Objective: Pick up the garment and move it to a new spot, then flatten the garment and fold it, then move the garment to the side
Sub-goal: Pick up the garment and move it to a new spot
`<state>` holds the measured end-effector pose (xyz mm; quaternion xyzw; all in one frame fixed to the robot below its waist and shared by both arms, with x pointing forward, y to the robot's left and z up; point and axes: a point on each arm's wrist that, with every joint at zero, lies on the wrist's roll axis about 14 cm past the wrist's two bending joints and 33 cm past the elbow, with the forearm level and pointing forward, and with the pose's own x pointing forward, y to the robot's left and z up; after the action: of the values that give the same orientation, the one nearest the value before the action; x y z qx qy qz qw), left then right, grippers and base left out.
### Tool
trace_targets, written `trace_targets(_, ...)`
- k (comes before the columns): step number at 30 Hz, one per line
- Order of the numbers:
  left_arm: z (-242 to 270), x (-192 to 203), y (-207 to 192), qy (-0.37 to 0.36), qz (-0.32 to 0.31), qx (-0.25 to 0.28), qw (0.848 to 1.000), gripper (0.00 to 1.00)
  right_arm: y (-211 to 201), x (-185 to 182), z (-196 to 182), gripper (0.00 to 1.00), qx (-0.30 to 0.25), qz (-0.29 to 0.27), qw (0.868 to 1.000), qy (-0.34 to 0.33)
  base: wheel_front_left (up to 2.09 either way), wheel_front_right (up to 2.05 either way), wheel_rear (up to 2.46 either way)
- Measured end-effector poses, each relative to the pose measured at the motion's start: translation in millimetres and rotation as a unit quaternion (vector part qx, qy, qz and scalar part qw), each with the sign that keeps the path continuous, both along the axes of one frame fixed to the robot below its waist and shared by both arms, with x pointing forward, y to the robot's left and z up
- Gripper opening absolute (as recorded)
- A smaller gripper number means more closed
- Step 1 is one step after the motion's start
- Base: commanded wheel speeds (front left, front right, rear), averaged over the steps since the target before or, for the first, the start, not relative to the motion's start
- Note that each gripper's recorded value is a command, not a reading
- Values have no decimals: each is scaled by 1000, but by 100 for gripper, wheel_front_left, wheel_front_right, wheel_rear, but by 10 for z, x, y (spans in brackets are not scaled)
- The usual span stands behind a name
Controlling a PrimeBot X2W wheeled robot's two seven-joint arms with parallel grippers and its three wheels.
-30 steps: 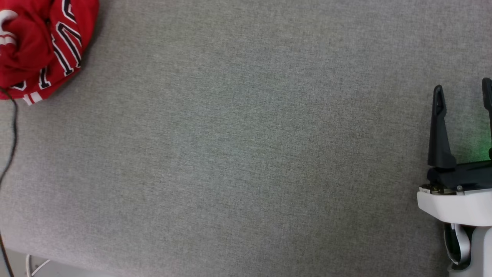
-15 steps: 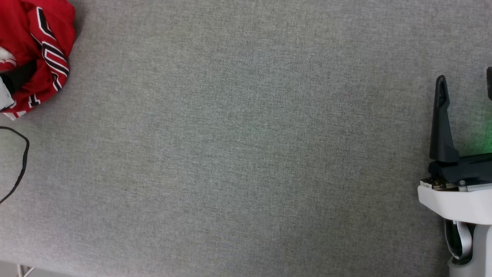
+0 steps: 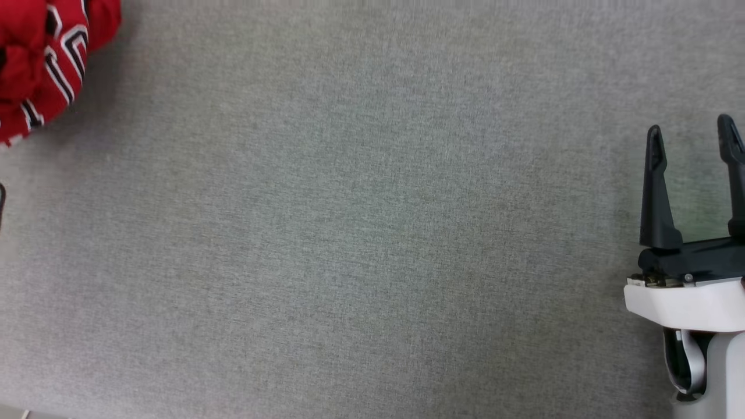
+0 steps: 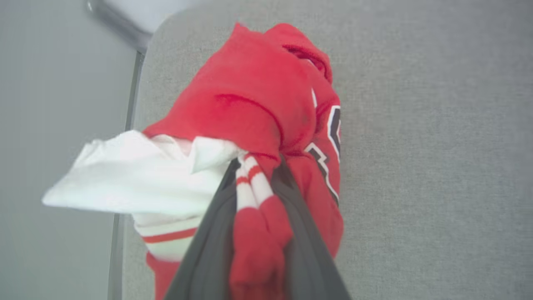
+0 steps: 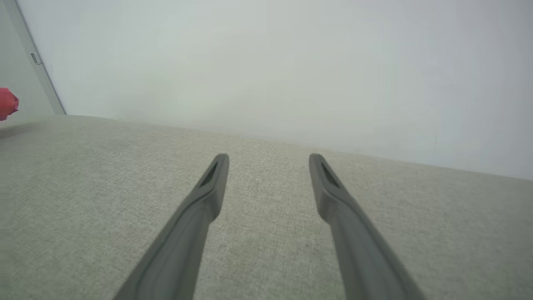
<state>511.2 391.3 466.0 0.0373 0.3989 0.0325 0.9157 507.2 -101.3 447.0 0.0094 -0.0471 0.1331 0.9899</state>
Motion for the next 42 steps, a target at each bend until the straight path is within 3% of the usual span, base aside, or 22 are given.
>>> trace_targets(11,1134,391,-758,-143,-149,53,977,0,-130,-172,389,100,25,-15,999,-25,0,0,0)
trace_targets(12,1248,466,-1032,-161,-184,50,968,0,-198,-206,442,100,27,-23,999,-28,0,0,0)
trace_targets(16,1383,571,-1510,-184,-241,41,952,0,-311,-262,505,100,29,-37,998,-31,0,0,0)
trace_targets(19,1421,655,-2171,-199,-315,23,928,0,-502,-343,586,100,31,-61,997,-36,0,0,0)
trace_targets(27,1005,535,-3372,-164,-454,-14,876,0,-944,-545,685,100,24,-119,992,-39,0,0,0)
trace_targets(33,480,238,-3987,-110,-532,-42,838,0,-1223,-695,704,100,16,-157,987,-35,0,0,0)
trace_targets(37,40,-9,-4174,-61,-559,-64,824,0,-1316,-740,682,100,13,-170,985,-30,0,0,0)
trace_targets(42,-443,-340,-4210,1,-567,-87,819,0,-1355,-747,649,100,10,-176,984,-25,0,0,0)
